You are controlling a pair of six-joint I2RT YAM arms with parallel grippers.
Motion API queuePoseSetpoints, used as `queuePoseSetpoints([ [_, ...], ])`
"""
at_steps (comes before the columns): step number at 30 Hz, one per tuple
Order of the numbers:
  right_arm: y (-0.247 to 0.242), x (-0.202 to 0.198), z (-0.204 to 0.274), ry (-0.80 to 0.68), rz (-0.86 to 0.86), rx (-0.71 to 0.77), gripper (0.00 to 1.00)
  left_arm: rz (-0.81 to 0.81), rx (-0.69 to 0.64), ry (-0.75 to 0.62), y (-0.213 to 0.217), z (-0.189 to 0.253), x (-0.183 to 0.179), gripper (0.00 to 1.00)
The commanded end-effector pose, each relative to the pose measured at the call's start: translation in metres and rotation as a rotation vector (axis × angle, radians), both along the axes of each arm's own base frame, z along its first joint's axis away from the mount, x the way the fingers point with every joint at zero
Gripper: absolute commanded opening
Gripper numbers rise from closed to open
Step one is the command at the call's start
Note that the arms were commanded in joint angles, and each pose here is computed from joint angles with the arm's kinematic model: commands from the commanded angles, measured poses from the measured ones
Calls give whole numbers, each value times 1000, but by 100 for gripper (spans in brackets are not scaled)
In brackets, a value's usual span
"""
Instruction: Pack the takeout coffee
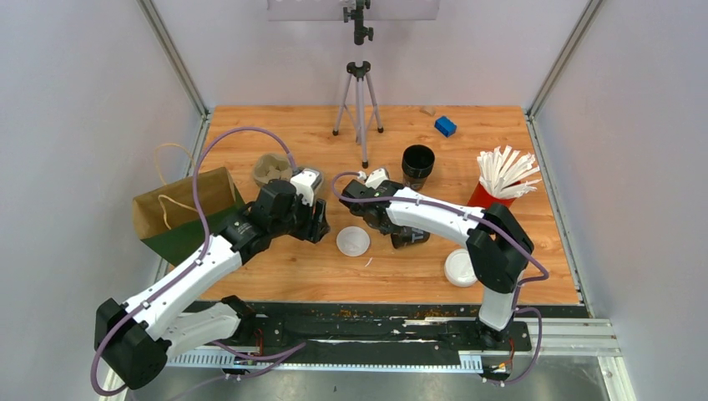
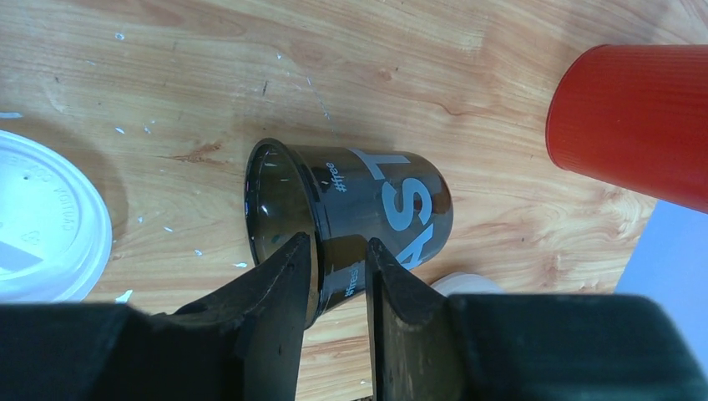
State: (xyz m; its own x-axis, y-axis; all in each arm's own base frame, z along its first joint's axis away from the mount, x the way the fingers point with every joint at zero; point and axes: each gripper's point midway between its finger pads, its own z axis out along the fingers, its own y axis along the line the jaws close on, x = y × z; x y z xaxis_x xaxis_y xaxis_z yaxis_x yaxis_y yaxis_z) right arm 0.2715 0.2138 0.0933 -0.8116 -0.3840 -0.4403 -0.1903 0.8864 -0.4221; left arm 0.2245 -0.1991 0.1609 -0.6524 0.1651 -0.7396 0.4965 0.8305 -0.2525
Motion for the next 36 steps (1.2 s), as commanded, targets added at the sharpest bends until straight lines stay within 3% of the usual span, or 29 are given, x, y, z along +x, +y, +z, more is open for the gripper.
queuePoseSetpoints([
  [1,0,4,0,-20,19,-33,29,27,-30,-57,1,18,6,64],
  [6,0,4,5,-25,23,-28,8,30,-16,-59,4,17,6,64],
  [10,0,-3,23,-26,29,37,1,24,-15,-44,2,16,5,63],
  [20,25,-48,41,25,105,522,0,-4,-52,41,-20,-8,8,58],
  [28,30,-65,26,59,109,688,0,-2,18,107,-35,-49,24,57],
  [36,26,-60,20,44,100,738,1,-3,93,162,-41,-88,38,54],
])
